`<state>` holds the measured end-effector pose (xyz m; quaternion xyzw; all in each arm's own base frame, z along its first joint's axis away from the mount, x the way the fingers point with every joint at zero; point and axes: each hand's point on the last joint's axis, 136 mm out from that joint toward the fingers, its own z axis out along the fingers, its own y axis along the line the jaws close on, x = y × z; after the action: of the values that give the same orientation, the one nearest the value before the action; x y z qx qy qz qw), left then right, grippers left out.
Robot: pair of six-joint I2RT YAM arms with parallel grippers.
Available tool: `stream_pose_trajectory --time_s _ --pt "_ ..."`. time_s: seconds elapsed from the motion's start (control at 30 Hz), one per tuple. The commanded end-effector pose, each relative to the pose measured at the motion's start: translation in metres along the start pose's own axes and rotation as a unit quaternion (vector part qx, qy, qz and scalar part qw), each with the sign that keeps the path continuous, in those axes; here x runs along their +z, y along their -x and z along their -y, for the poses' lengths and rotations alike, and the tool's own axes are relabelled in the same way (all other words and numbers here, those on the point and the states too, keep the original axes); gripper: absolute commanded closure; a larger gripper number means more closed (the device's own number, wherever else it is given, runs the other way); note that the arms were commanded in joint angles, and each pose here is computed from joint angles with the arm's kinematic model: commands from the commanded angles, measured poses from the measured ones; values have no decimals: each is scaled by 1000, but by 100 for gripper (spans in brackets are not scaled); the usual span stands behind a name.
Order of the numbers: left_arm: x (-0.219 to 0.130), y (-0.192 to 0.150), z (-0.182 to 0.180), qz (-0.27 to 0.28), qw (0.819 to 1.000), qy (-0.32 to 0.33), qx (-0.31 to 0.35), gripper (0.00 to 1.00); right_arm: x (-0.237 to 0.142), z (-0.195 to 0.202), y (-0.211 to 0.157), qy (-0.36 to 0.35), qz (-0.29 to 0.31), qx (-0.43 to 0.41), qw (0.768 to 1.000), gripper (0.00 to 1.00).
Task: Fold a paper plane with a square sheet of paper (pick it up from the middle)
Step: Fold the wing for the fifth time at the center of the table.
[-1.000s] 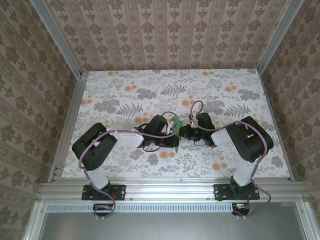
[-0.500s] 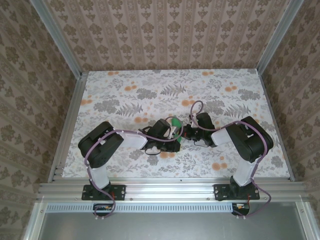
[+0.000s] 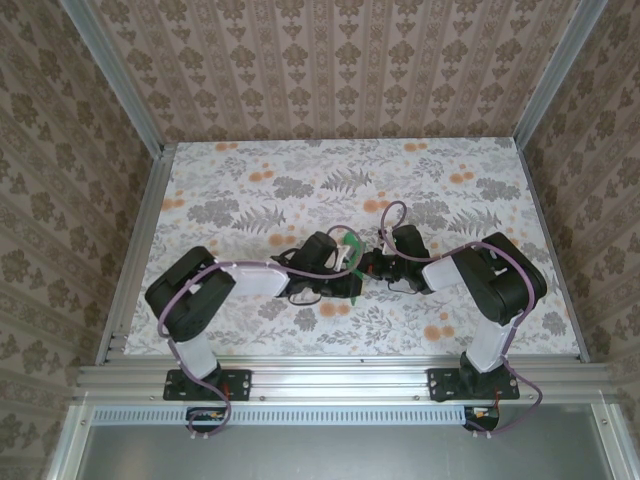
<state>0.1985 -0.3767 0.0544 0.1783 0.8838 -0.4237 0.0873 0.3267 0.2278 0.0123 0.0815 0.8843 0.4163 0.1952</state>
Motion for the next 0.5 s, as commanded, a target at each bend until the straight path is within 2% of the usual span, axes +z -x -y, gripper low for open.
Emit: stream_pose_trajectory --time_s 0.0,0.17,0.47 --pt "-4 5 -9 10 1000 13 -17 80 -4 99 -24 -187 -5 46 981 100" --pt "6 0 -25 -3 999 32 -35 85 -4 99 -24 -186 -6 46 981 100" --pt "18 -16 -40 -34 997 53 -40 87 -4 99 -25 -184 -6 47 982 100"
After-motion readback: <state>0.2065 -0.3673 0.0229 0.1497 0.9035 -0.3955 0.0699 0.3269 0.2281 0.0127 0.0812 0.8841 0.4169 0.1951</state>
